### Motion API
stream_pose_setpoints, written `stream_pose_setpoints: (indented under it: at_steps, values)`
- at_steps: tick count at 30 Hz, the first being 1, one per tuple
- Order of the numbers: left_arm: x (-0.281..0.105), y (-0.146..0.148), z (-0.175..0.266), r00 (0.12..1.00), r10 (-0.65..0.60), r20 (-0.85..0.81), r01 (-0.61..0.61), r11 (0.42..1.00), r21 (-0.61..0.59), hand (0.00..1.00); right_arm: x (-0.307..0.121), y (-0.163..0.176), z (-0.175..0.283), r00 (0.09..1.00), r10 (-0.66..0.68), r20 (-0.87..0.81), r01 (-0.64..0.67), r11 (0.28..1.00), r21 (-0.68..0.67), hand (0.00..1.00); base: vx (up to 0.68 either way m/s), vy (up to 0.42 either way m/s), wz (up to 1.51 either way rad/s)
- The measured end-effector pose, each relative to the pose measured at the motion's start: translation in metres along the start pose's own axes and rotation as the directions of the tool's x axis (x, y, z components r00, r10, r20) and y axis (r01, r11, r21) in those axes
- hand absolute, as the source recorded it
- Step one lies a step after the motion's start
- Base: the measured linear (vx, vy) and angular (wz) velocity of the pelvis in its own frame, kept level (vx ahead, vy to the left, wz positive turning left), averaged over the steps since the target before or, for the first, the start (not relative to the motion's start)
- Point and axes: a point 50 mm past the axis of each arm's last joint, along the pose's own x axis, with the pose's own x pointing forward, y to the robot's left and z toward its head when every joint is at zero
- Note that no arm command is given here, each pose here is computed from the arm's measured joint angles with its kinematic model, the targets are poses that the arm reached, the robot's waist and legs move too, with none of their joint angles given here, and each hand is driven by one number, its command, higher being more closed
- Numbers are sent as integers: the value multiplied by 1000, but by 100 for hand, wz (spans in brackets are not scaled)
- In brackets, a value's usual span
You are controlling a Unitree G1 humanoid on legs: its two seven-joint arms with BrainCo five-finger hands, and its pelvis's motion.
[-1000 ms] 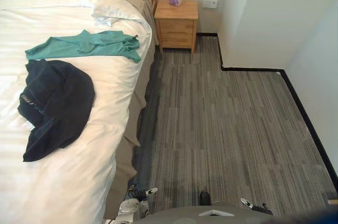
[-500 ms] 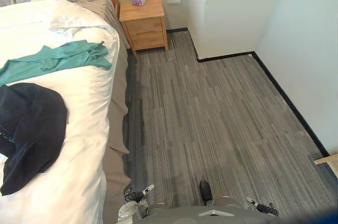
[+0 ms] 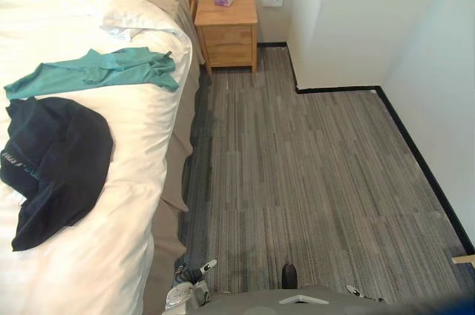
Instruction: Tidy the bed and pick cloth on bed and put in laundry
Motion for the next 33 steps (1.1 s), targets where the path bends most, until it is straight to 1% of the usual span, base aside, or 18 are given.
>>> stream_pose_setpoints:
  at_steps: [3,6,8,10,12,15,19,22,25,28,30,33]
  values:
    - [0,0,2,1000,-2,6,2,999,-33,0,1,3,7,1000,17,17,-17,1000,-8,0,90,2,29]
    - [2,10,19,997,17,80,-14,999,-47,0,1,18,18,996,63,55,-60,997,-51,0,93,-51,26]
    - [1,8,24,994,24,103,-14,996,-93,0,1,24,30,989,96,110,-80,986,-145,0,198,-80,8]
    - [0,6,29,991,22,129,-9,995,-101,0,-1,32,42,979,127,157,-96,977,-191,0,316,10,-41]
    - [0,2,31,989,10,147,2,997,-80,0,-3,46,56,967,161,197,-124,974,-191,0,268,52,-56]
    - [0,-1,35,986,-1,165,8,999,-45,0,-6,61,58,960,194,203,-158,971,-179,0,252,122,-39]
    - [-1,-7,34,987,-19,162,22,1000,-17,0,-6,61,54,962,191,194,-158,972,-177,0,317,241,-5]
    - [0,-4,40,984,-17,178,17,1000,0,0,-11,74,48,957,224,182,-194,966,-170,0,277,192,-11]
    - [1,-2,38,986,-14,167,13,1000,5,0,-11,73,48,958,224,179,-193,966,-174,0,234,150,-52]
    - [0,-3,31,990,-26,140,20,999,46,0,-7,60,48,964,191,184,-158,971,-179,0,272,185,-35]
    - [0,0,31,989,-31,141,17,995,97,0,-6,54,44,969,177,174,-146,974,-175,0,385,115,28]
    - [1,-2,33,990,-33,136,19,994,108,0,-5,53,50,968,171,184,-141,976,-169,0,426,-47,56]
